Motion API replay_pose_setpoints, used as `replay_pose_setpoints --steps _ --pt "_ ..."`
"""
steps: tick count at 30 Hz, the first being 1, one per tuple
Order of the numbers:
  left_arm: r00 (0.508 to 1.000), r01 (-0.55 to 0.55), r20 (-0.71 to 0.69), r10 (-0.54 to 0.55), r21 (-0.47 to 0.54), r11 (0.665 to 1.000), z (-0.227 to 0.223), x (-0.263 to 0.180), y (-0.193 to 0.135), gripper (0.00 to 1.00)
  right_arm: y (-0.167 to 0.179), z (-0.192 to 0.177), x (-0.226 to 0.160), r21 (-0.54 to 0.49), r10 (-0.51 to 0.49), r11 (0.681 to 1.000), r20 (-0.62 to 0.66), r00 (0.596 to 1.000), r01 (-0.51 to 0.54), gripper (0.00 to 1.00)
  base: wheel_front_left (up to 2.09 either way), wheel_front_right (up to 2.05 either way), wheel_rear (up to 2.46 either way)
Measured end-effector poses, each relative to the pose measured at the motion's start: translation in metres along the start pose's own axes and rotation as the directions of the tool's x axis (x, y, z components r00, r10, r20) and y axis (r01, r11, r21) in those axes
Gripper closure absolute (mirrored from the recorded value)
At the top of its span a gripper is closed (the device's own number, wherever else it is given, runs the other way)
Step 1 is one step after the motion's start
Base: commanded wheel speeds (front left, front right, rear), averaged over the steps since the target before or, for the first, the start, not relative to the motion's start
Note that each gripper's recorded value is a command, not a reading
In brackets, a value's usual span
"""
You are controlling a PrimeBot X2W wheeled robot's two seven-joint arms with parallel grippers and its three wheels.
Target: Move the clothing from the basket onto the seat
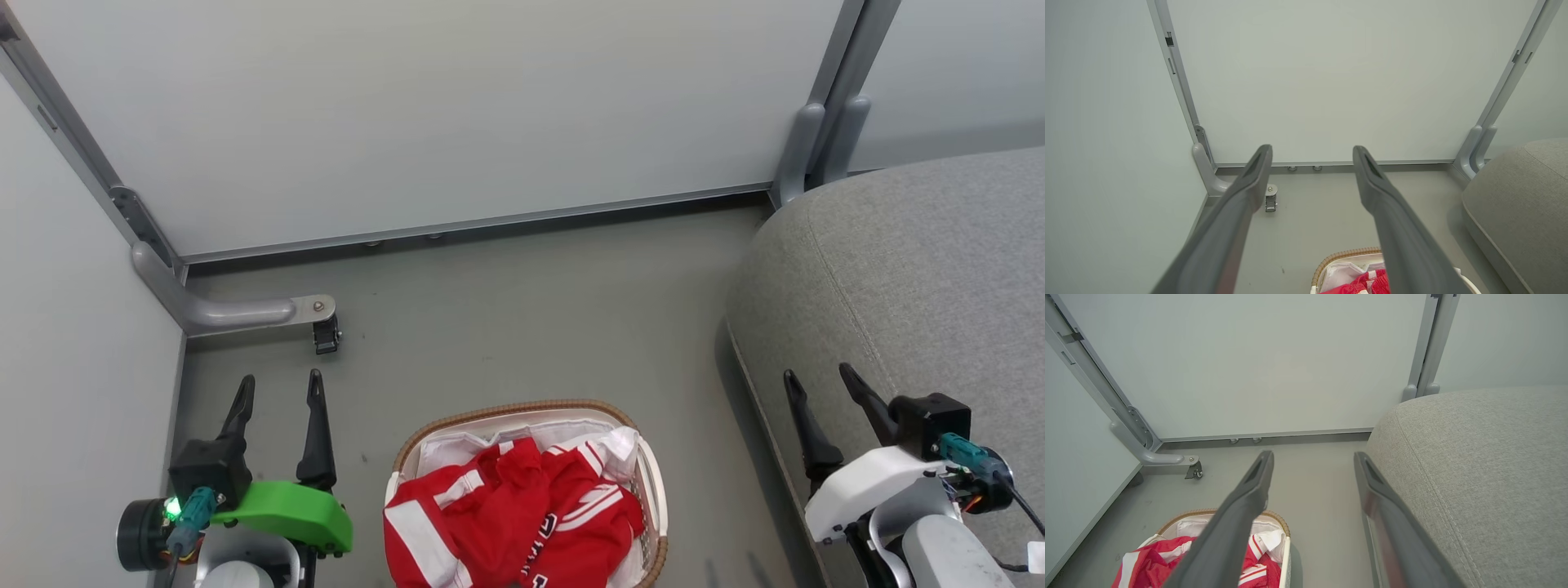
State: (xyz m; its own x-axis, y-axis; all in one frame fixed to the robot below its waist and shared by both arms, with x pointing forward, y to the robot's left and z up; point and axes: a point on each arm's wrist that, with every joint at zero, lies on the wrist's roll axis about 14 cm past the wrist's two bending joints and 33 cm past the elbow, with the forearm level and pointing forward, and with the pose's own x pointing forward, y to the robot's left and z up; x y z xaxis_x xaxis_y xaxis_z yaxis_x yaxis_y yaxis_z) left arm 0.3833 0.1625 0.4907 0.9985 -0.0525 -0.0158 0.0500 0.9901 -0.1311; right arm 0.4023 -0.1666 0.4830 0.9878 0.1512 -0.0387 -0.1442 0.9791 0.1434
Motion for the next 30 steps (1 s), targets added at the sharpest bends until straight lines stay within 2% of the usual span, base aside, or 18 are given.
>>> replay_pose_setpoints --steps 11,21,30 --pt "0.998 0.06 -0.036 -0.059 0.03 0.998 -0.018 0.0 -0.018 0.0 0.003 -0.014 0.001 -0.069 0.021 0.997 -0.035 0.999 -0.023 0.0 0.0 0.0 0.0" --pt "0.978 0.169 -0.139 -0.159 0.063 0.984 -0.058 0.029 -0.048 0.0 -0.002 -0.011 0.03 -0.143 0.047 0.989 -0.017 0.999 -0.049 0.0 0.0 0.0 0.0" --pt "0.901 0.322 -0.333 -0.28 0.079 0.943 -0.132 0.051 -0.078 0.0 -0.005 -0.029 0.056 -0.183 0.065 0.98 -0.043 0.997 -0.072 0.0 0.0 0.0 0.0"
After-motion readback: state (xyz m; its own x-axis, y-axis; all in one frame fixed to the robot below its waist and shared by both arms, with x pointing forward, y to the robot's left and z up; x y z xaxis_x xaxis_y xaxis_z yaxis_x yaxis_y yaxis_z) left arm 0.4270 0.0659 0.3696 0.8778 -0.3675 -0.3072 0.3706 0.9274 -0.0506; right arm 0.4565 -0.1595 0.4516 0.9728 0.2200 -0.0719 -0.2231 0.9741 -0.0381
